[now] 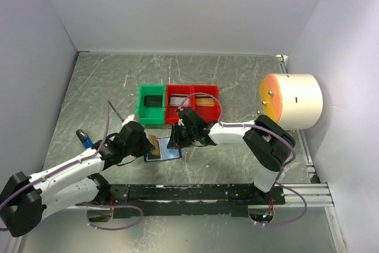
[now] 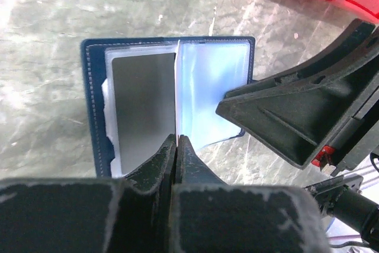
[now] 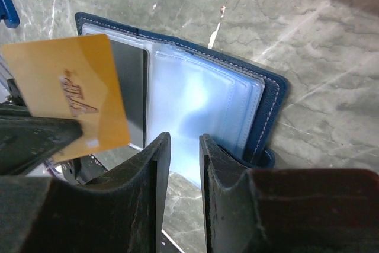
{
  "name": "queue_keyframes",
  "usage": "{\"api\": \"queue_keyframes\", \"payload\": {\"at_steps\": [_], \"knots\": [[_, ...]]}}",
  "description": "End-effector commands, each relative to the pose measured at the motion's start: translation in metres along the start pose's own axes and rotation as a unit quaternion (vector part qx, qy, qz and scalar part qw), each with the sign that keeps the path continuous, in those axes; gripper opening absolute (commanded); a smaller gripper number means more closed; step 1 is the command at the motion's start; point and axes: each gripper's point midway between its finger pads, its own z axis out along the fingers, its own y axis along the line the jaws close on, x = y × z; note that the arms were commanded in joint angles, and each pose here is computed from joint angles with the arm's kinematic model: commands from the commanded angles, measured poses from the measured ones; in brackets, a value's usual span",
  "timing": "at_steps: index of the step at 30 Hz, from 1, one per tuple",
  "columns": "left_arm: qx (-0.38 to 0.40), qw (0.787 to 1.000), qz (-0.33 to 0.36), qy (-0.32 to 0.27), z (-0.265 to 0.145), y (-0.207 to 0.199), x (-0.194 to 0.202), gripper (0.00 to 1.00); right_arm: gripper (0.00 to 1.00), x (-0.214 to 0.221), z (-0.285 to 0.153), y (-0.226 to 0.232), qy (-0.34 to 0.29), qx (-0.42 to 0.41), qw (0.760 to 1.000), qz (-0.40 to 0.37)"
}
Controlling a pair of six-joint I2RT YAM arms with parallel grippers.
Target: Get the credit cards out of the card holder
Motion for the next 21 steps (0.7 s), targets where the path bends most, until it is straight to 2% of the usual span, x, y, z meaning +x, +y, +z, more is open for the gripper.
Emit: {"api": "queue_keyframes", "payload": {"at_steps": [1,7,13,17,21], "knots": [[-0.051,0.998,0.015,-0.035,-0.017,0.011,-0.02,0.07,0.27,0.003,-0.009,-0.013,-0.005,0.028,1.0,-0.006],[-0.054,0.996,0.008,-0.073,-0.041,0.008,-0.039,0.07,0.28,-0.019,-0.018,0.037,-0.02,-0.049,0.998,-0.043],[-0.053,0.993,-0.012,-0.105,-0.06,0.009,-0.052,0.07,0.29,-0.013,-0.004,0.076,0.001,-0.101,0.993,-0.067],[-0.046,0.991,-0.019,-0.121,-0.067,0.011,-0.056,0.07,0.3,-0.002,0.018,0.076,0.025,-0.1,0.993,-0.058],[-0.038,0.991,-0.017,-0.124,-0.07,0.01,-0.057,0.07,0.3,0.0,0.026,0.041,0.017,-0.03,0.999,-0.042]]}}
